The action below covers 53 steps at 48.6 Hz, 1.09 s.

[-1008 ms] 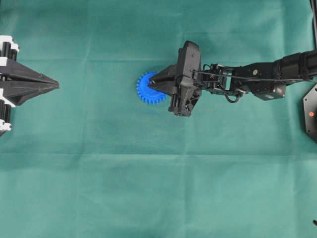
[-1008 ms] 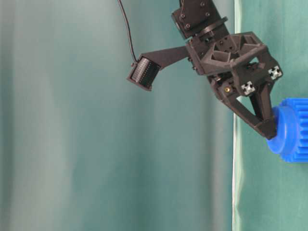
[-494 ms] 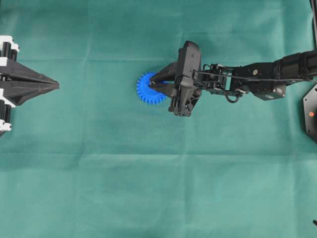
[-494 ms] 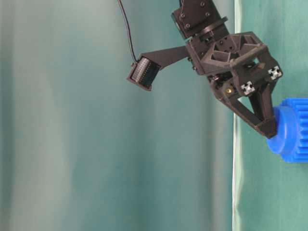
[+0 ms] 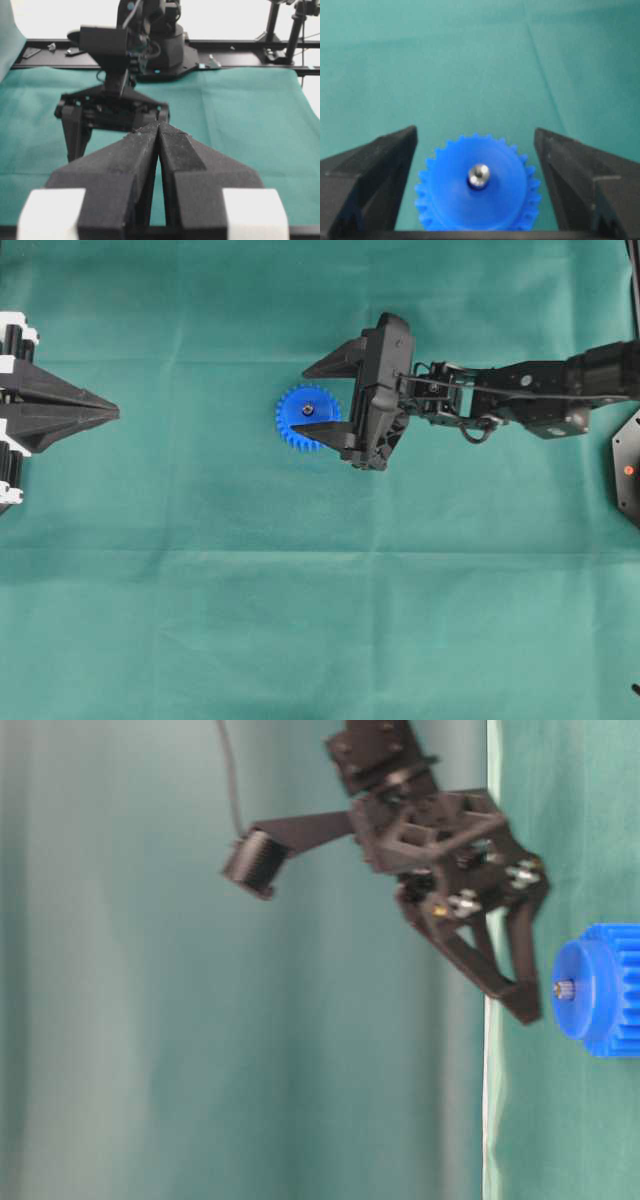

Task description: Insert the shaft placed at a random location into the center hole of the medium gear at another random location.

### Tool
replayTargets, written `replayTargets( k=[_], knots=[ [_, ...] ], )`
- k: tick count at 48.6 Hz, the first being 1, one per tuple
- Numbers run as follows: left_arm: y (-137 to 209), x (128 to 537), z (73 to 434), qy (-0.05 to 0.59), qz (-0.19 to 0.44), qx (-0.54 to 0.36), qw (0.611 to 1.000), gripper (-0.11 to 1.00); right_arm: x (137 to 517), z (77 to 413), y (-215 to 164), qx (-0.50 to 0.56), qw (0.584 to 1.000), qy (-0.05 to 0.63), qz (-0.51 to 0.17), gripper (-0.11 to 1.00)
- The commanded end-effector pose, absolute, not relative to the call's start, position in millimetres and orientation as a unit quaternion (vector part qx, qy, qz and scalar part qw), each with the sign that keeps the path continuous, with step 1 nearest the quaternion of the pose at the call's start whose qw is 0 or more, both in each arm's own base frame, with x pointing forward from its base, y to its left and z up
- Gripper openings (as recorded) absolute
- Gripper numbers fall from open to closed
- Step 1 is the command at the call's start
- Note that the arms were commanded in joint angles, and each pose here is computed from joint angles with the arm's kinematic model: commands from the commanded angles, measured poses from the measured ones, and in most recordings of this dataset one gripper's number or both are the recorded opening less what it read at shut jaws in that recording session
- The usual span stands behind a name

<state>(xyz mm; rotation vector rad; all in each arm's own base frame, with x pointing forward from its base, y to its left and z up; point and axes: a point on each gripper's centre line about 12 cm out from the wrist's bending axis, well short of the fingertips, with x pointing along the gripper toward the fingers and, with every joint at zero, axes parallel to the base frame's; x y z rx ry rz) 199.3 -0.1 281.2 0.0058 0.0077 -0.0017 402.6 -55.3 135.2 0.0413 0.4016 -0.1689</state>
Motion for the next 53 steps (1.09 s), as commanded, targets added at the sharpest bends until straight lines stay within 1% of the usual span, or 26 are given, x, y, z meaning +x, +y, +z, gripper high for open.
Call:
replayTargets(
  k=[1, 12, 28, 36, 53],
  knots=[
    [0, 201, 285, 0.0, -0.001, 0.003, 1.0, 0.0, 402, 165, -55, 0.012, 0.982, 0.169, -0.081, 0.93],
    [0, 201, 285, 0.0, -0.001, 0.003, 1.0, 0.0, 395, 193, -53, 0.006, 0.985, 0.155, -0.077, 0.93],
    [0, 201, 285, 0.0, 0.0, 0.002, 1.0, 0.0, 388, 193, -52, 0.007, 0.984, 0.159, -0.076, 0.93],
    [0, 201, 286, -0.002, -0.001, 0.002, 1.0, 0.0, 371, 194, -50, 0.009, 0.984, 0.161, -0.078, 0.93],
    [0, 201, 286, -0.002, -0.001, 0.002, 1.0, 0.0, 314, 202, -43, 0.013, 0.985, 0.151, -0.079, 0.93]
  ],
)
